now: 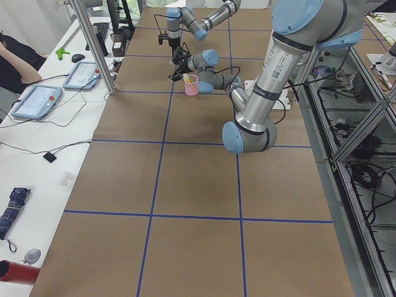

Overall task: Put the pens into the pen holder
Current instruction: 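Lift the purple marker with the right gripper and carry it toward the cup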

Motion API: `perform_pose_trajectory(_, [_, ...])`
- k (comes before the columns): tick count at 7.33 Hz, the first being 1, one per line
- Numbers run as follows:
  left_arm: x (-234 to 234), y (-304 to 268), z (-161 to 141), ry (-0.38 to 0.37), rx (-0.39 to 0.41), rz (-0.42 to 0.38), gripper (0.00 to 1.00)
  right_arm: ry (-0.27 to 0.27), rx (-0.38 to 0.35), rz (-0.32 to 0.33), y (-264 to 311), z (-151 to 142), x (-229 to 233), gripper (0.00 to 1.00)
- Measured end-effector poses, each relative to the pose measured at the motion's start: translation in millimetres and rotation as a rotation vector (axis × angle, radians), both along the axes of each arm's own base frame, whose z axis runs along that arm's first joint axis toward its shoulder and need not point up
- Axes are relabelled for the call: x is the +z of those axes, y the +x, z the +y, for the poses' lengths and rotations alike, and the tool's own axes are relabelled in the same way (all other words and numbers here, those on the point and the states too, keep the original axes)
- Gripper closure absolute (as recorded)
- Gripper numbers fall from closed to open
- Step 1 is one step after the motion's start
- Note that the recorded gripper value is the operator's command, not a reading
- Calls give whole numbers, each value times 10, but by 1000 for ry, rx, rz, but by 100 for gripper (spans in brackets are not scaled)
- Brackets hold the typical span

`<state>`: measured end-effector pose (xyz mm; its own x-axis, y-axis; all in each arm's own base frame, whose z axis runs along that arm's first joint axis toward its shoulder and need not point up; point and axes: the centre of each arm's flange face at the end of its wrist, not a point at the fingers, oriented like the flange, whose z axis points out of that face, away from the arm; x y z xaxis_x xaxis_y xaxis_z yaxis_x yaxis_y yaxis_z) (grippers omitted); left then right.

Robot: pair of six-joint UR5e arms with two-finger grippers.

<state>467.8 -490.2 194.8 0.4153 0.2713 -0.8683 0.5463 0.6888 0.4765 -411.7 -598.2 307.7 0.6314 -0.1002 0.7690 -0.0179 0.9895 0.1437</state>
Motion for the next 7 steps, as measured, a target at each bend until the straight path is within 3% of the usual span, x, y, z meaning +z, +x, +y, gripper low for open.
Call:
perform_pose_trajectory(4, [667, -1231, -931, -258, 258, -171, 1, 171, 108, -81, 475, 47, -733, 100])
perform_pose_trajectory(5, [863, -1436, -1011, -285, 286, -211, 1, 228, 144, -94, 535, 82, -883, 100])
perform_pose_trajectory(7, [1287, -1757, -1085, -299, 295, -277, 1, 360, 225, -196, 504, 225, -1117, 100])
